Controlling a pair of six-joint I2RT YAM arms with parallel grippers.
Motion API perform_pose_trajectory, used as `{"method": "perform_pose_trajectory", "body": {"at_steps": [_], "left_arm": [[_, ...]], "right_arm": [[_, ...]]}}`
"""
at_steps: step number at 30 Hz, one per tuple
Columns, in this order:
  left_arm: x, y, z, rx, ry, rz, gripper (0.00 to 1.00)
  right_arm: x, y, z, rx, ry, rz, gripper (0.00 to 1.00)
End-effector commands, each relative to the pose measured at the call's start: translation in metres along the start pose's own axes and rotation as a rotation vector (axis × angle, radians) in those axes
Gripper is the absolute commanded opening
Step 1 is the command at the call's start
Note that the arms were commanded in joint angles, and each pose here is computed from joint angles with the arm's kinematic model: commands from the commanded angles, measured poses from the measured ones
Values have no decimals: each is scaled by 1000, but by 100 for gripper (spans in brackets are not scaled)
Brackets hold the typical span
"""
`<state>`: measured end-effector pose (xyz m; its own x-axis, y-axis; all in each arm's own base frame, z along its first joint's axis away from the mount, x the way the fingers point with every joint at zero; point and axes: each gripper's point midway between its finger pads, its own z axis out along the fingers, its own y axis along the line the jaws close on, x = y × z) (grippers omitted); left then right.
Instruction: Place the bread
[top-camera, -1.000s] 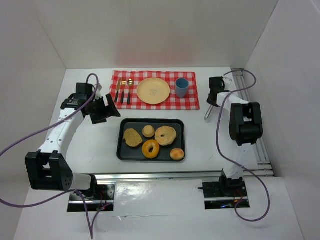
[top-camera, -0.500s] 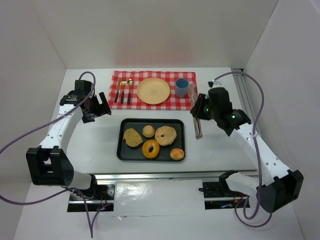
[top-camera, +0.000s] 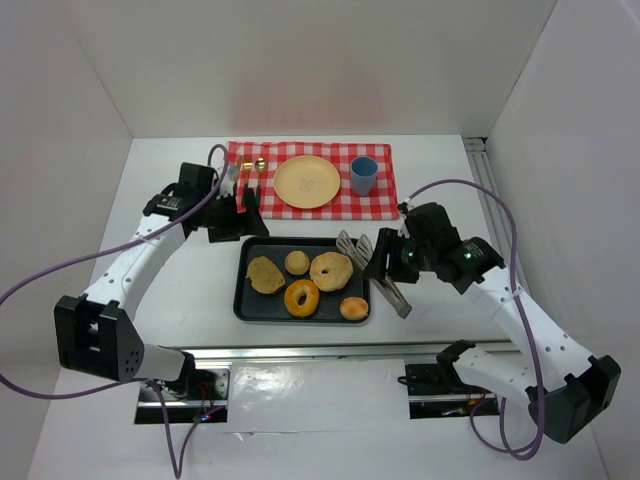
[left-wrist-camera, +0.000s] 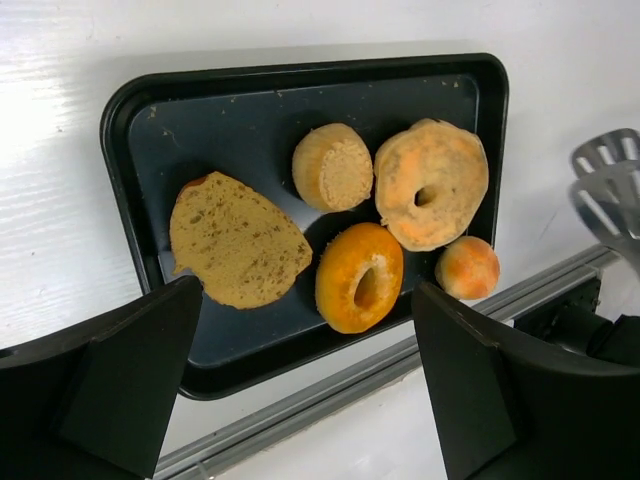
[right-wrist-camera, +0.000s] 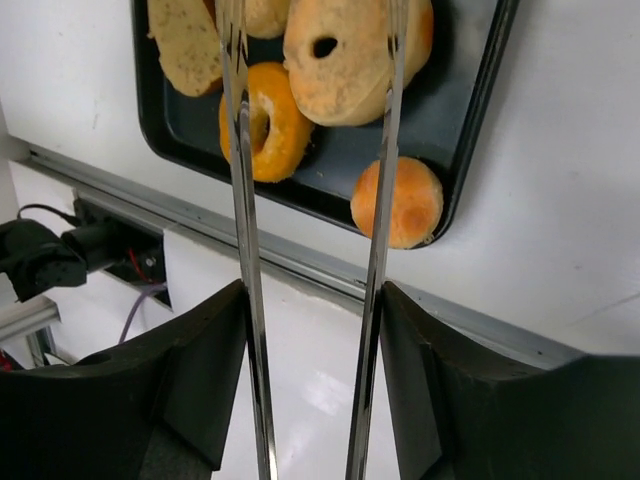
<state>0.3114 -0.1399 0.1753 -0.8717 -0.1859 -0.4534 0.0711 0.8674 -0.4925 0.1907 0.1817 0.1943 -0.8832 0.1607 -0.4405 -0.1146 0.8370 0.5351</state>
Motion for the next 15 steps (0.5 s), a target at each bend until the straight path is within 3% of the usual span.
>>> {"method": "perform_pose_trajectory", "body": {"at_steps": [1,7,15], "left_arm": [[-15,-19,-23,76,-89,84,100],[-25,-27,-38,76,-145,104,100],[-20,-20,-35,47,-118,88,100]], "right_arm": [[12,-5,1,39,59,24,61],[16,-6,9,59,93,58,61],[20,-10,14,102,135,74,63]]}}
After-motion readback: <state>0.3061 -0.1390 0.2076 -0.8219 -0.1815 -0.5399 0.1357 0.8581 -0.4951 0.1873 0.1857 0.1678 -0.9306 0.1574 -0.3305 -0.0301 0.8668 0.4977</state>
